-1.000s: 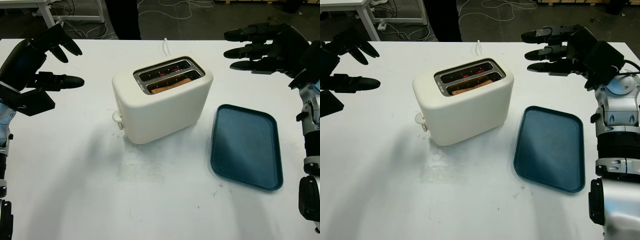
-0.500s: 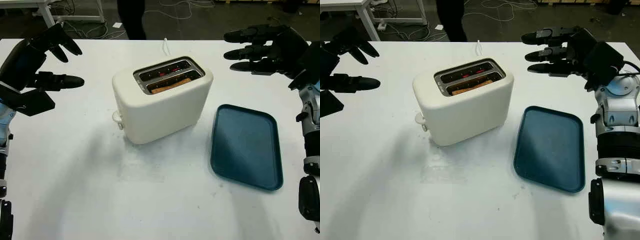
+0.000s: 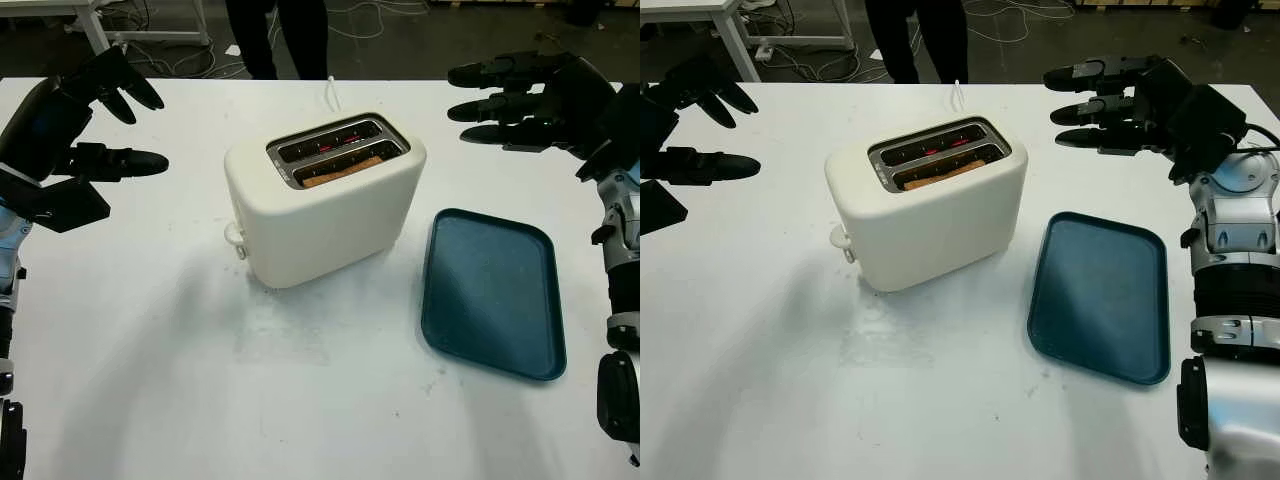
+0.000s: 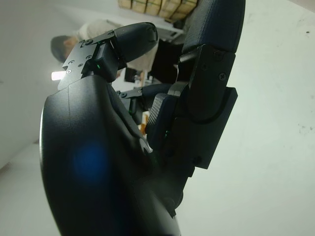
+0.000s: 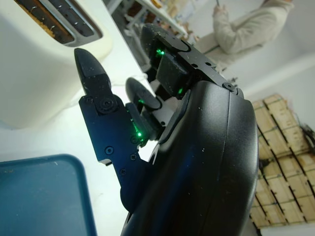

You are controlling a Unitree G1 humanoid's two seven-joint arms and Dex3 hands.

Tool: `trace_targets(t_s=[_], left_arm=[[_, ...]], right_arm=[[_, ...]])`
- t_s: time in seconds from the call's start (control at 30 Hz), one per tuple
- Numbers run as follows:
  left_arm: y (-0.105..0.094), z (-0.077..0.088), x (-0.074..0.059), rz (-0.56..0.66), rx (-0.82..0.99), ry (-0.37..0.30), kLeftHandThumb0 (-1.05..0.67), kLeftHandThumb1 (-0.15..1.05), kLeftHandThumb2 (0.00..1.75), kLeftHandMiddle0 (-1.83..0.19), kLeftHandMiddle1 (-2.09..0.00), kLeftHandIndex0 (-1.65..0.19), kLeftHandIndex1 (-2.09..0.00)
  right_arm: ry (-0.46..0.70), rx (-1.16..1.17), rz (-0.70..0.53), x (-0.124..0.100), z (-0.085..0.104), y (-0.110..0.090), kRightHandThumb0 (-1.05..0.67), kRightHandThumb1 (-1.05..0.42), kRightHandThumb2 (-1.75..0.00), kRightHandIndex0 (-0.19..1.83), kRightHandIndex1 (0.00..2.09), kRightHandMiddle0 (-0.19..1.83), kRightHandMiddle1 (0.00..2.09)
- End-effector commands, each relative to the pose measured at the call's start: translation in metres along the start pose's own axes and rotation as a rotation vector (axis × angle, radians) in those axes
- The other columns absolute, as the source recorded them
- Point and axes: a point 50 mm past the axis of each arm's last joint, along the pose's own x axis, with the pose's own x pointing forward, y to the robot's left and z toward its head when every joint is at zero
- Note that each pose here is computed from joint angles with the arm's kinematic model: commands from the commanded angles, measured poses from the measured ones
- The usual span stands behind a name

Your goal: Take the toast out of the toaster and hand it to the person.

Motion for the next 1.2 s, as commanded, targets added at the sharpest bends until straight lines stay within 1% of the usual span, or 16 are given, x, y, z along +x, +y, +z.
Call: trace_targets(t_s=[0.0,0.3,0.67,0.97,1.1,1.17], left_arm=[[-0.0024,-0.0012,-0.0003,-0.005,-0.006,0.008,-0.95,0.92,0.16,-0.27,-1.64,-0.16,-1.51],[-0.0026,-0.0018,-0.0009,-0.008,-0.003,-0.003,-0.95,0.92,0.17,-0.28,-1.63,-0.16,-1.51],[-0.0025,-0.001,-0.0003,-0.005,-0.001,0.007,-0.95,0.92,0.17,-0.26,-1.64,-0.15,-1.51],[-0.0022,-0.0014,0.0001,-0.003,-0.004,-0.007,-0.95,0.92,0.18,-0.28,-1.64,-0.15,-1.51],[-0.0021,-0.0013,0.0008,-0.002,-0.006,0.001,-0.95,0.92,0.16,-0.27,-1.64,-0.15,-1.51],[-0.0018,-0.0005,0.0012,0.0,0.001,-0.012,-0.94,0.92,0.16,-0.27,-1.64,-0.15,-1.52]], right_arm=[[-0.008,0.004,-0.004,-0.0008,-0.0034,0.0019,-0.4,-0.71,0.0,0.91,0.06,0.83,0.02],[-0.018,-0.009,-0.004,-0.0011,-0.0042,0.0018,-0.41,-0.71,0.0,0.91,0.06,0.83,0.01],[-0.013,0.006,-0.009,-0.0007,-0.0057,0.0013,-0.42,-0.7,0.0,0.92,0.07,0.84,0.01],[-0.017,0.009,-0.004,0.0003,-0.0056,0.0015,-0.43,-0.7,0.0,0.93,0.08,0.85,0.01],[-0.012,0.0,-0.003,0.0006,-0.005,0.0013,-0.42,-0.7,0.0,0.92,0.08,0.85,0.01],[-0.017,0.009,0.003,0.0012,-0.0045,0.0018,-0.4,-0.7,0.0,0.91,0.08,0.84,0.0]])
